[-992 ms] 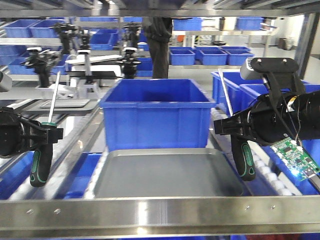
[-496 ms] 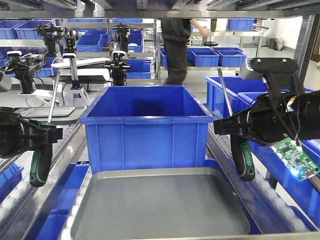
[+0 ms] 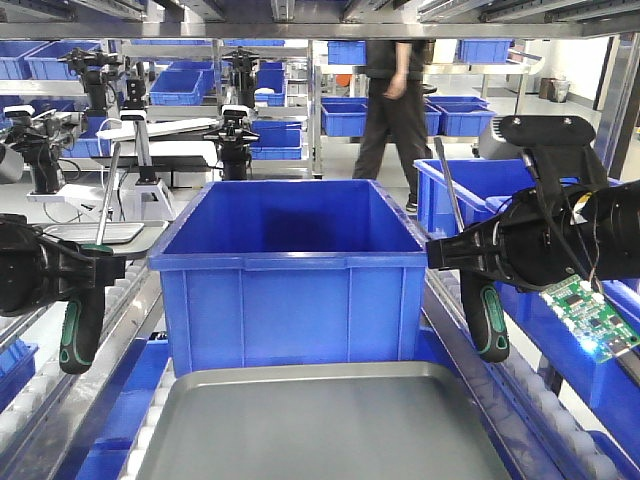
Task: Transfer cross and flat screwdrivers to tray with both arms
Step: 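Lower both screwdrivers onto the grey metal tray and open both grippers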
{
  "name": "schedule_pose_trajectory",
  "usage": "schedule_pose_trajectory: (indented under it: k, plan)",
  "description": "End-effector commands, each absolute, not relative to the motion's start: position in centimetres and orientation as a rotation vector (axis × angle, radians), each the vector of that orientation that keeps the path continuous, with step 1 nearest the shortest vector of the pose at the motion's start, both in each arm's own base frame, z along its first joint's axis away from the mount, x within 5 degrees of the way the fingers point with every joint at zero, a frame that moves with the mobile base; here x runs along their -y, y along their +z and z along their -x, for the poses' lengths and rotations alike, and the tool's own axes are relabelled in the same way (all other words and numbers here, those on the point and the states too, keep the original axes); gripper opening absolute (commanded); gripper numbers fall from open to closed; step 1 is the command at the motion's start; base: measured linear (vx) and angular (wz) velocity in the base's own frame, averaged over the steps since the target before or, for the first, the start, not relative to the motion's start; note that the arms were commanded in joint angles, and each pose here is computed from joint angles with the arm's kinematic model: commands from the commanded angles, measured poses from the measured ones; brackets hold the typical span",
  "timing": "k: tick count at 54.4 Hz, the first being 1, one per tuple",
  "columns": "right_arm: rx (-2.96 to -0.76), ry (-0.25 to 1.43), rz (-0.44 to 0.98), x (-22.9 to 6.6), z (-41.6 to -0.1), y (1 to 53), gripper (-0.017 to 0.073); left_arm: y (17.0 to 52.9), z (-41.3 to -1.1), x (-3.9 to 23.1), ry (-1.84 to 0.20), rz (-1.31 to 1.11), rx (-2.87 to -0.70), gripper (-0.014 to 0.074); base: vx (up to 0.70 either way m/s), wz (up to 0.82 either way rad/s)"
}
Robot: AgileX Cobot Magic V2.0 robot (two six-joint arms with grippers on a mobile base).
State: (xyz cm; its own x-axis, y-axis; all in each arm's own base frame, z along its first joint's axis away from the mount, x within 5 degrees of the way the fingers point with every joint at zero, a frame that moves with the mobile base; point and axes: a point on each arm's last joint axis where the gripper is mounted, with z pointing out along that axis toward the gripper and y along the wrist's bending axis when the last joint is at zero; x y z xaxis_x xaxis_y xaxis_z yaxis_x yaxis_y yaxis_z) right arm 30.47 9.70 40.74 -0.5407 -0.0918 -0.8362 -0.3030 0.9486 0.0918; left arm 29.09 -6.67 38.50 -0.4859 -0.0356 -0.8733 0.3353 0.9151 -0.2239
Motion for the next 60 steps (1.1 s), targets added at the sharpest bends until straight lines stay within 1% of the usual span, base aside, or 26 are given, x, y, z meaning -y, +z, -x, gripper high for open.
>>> schedule_pose_trajectory:
  k: [1, 33, 37, 41, 44, 48, 53, 60]
  plan:
    - [-1.987, 0.292, 0.256, -9.4, -29.9, 43.5, -0.0008, 41.1, -28.5, 6.5, -0.457, -0.168, -1.910, 0.0000, 0.05, 0.00]
    - [-1.983, 0.292, 0.255, -9.4, -29.9, 43.6, -0.0008, 41.1, -28.5, 6.5, -0.461, -0.165, -1.910, 0.0000, 0.01, 0.00]
    - [-1.995, 0.335, 0.222, -9.5, -29.9, 43.5, -0.0008, 41.2, -28.5, 6.5, -0.484, -0.142, -1.899, 0.0000, 0.00, 0.00]
    - [-2.034, 0.401, 0.201, -10.0, -30.2, 42.9, -0.0008, 41.4, -28.4, 6.8, -0.577, -0.089, -1.891, 0.0000, 0.00, 0.00]
    - [-2.085, 0.454, 0.185, -10.5, -30.5, 42.1, -0.0008, 41.4, -28.2, 7.4, -0.658, -0.069, -1.903, 0.0001, 0.00, 0.00]
    - [-2.181, 0.509, 0.185, -11.1, -31.1, 40.5, -0.0008, 40.8, -28.0, 8.6, -0.727, -0.114, -1.957, 0.0001, 0.00, 0.00]
    - [-2.288, 0.550, 0.187, -11.7, -31.9, 38.6, -0.0008, 39.0, -28.3, 11.0, -0.812, -0.204, -2.066, 0.0001, 0.00, 0.00]
    - [-2.404, 0.606, 0.217, -12.6, -32.8, 36.2, -0.0008, 36.1, -29.5, 14.1, -0.895, -0.198, -2.179, 0.0003, 0.00, 0.00]
